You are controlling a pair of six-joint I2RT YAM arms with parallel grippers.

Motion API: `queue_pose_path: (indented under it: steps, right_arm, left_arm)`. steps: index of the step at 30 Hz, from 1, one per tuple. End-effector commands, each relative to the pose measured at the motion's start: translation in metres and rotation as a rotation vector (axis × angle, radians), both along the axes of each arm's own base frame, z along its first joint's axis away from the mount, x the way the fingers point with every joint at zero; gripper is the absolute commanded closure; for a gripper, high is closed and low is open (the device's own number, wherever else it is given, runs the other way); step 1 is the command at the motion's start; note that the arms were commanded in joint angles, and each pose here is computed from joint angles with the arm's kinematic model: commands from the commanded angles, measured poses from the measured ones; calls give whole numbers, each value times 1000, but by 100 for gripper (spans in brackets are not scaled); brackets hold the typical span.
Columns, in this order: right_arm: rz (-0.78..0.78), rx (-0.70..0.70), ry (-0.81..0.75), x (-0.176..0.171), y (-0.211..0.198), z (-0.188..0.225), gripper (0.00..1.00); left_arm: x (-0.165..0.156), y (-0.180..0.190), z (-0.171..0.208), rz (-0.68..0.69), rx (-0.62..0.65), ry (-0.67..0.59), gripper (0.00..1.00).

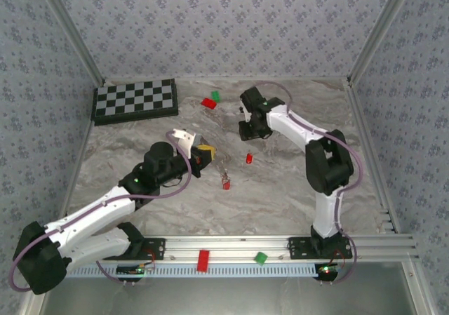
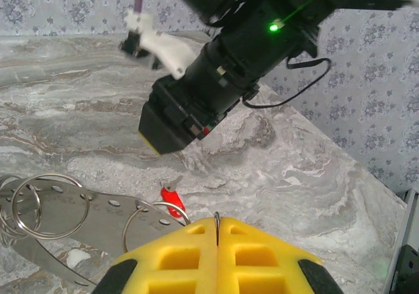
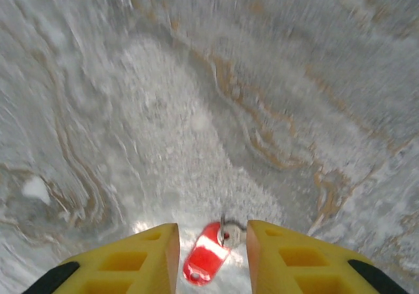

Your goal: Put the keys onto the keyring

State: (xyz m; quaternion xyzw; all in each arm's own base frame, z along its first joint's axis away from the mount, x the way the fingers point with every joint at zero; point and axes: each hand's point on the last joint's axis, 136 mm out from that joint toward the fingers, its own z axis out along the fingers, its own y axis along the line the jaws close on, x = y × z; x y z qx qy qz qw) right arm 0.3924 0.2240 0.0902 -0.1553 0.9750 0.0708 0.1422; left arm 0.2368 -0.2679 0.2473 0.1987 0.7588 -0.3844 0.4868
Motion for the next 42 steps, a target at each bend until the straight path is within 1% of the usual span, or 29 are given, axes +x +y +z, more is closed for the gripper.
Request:
queue_pose_path:
  steps: [1, 7, 13, 22, 33, 42]
  right_arm:
    - [54, -64, 192, -27, -13, -8, 68]
    - [80, -106, 293, -25, -15, -21, 70]
    - [105, -112, 365, -25, -12, -33, 71]
    - [138, -136, 433, -27, -9, -47, 73]
    - [150, -150, 470, -28, -9, -60, 78]
    - [151, -149, 463, -24, -7, -61, 83]
  left_arm:
    - [-2, 0, 24, -3, -56, -60, 100]
    - [-3, 1, 26, -3, -61, -63, 100]
    - [-3, 1, 26, -6, -63, -63, 100]
    - [-3, 0, 27, -7, -65, -62, 100]
    - [-4, 0, 26, -10, -66, -60, 100]
    - [-3, 0, 26, -8, -66, -60, 100]
